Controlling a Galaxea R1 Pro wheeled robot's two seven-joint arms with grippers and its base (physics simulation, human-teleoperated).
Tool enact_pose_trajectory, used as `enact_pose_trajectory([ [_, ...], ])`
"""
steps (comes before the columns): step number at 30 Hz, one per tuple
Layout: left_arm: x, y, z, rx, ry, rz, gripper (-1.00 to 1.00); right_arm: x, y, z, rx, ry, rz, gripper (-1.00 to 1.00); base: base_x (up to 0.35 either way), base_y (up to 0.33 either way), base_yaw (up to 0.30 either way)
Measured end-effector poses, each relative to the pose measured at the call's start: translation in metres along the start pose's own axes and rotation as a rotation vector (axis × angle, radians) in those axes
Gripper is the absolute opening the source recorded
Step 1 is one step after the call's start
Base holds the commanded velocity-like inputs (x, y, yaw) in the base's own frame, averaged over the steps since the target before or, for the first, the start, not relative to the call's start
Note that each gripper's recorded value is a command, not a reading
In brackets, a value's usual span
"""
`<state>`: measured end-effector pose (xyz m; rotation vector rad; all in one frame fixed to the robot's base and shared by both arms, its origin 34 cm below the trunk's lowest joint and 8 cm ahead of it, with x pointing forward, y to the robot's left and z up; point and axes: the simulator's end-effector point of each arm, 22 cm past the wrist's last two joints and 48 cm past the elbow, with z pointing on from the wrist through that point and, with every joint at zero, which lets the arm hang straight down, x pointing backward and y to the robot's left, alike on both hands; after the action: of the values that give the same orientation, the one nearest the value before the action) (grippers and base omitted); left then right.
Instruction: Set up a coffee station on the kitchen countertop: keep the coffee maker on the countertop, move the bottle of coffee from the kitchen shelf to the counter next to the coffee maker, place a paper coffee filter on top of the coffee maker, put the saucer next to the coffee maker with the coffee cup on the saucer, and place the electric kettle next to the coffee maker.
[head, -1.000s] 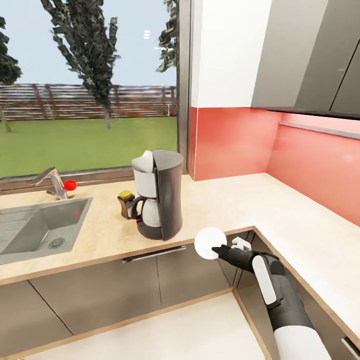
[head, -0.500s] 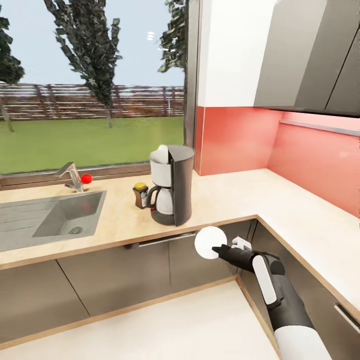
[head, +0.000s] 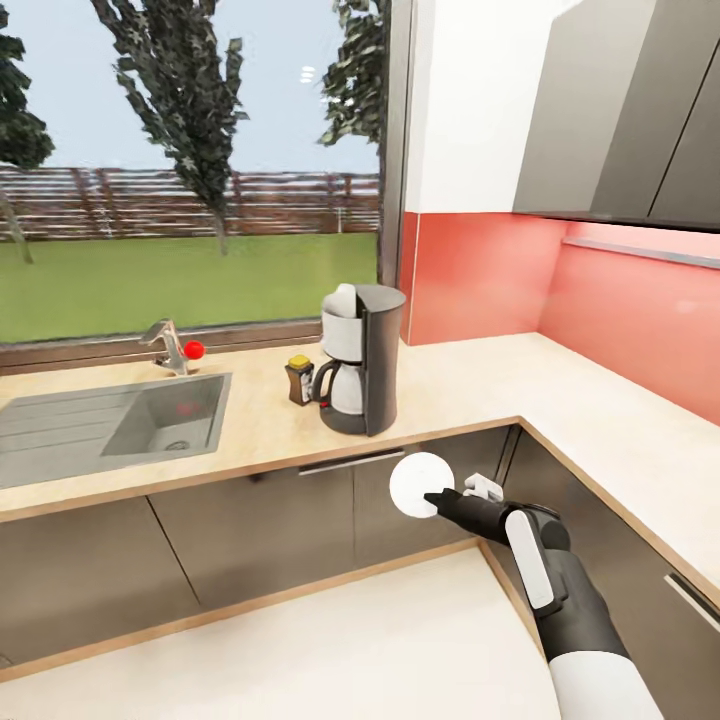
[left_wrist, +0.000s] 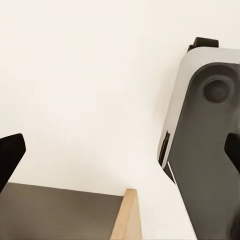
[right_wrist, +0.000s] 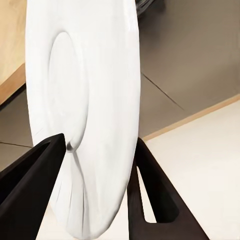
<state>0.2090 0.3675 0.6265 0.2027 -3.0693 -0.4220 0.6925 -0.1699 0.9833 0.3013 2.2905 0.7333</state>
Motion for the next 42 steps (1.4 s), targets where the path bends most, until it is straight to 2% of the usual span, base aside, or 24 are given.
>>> enact_pose_trajectory([
  [7,-0.0007,0.0007,0.0001,-0.001,-0.003,-0.002,1.00,-0.0002,0.0002,-0.0001,0.000,0.000,0.000,-1.00,-0.002,0.002,0.108],
  [21,-0.0050,0.0007,-0.0003,-0.001,-0.021,-0.005,1.00,-0.0010,0.0009,-0.0009,-0.001,-0.003,-0.001,-1.00,-0.003,0.002,0.265],
  [28,-0.0074,0.0008,-0.0003,-0.001,-0.029,-0.010,1.00,-0.0014,0.0013,-0.0008,-0.002,-0.003,-0.002,-1.00,-0.179,0.170,0.268],
  [42,-0.0076,0.0018,-0.0003,-0.001,-0.030,-0.015,1.00,-0.0014,0.0010,-0.0014,-0.001,-0.003,-0.001,-1.00,-0.024,0.079,0.023],
])
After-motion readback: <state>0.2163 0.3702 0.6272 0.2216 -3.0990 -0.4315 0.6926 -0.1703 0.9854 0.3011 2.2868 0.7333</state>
